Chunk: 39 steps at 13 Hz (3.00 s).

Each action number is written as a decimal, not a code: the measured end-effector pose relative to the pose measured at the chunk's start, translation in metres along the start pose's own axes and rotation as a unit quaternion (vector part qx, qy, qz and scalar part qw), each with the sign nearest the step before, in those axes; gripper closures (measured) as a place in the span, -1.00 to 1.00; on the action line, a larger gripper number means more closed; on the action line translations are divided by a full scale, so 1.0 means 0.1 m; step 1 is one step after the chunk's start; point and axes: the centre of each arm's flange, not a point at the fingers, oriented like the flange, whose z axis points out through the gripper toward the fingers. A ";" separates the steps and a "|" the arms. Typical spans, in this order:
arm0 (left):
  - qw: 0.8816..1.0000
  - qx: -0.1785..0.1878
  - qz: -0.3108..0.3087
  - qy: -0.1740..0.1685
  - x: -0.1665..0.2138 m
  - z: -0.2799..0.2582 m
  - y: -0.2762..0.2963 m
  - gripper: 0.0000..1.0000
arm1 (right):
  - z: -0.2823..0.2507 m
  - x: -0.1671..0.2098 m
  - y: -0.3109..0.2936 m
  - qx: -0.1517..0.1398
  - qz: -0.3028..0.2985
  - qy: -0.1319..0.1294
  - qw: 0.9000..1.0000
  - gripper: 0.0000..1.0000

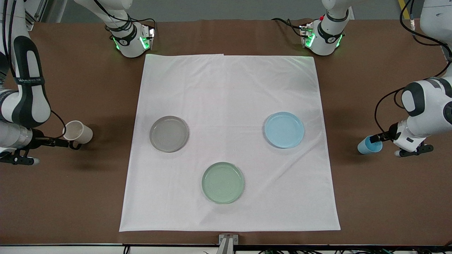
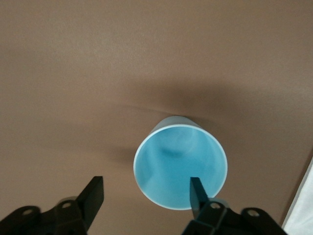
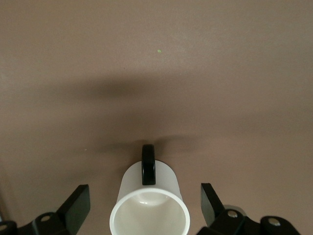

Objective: Place blue cup in blue plate and white mug in gray plate
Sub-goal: 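Close the left gripper on the blue cup while the right gripper grips the mug, then carry the blue cup with the left gripper onto the blue plate, then release the blue cup and raise the left gripper while the right gripper lifts the mug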

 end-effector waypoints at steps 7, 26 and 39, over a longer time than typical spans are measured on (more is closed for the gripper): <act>1.000 -0.006 0.002 0.001 0.04 0.23 0.03 0.73 | 0.62 -0.06 0.00 0.002 -0.009 -0.010 1.000 -0.92; 0.987 -0.002 -0.121 -0.103 -1.15 -0.01 3.47 0.89 | 0.71 -0.10 0.06 0.004 -0.025 -0.005 1.000 0.37; 0.994 -0.020 -0.102 0.046 0.03 -2.03 2.49 -1.00 | 0.06 0.00 -0.38 0.013 -0.077 -0.037 0.996 0.61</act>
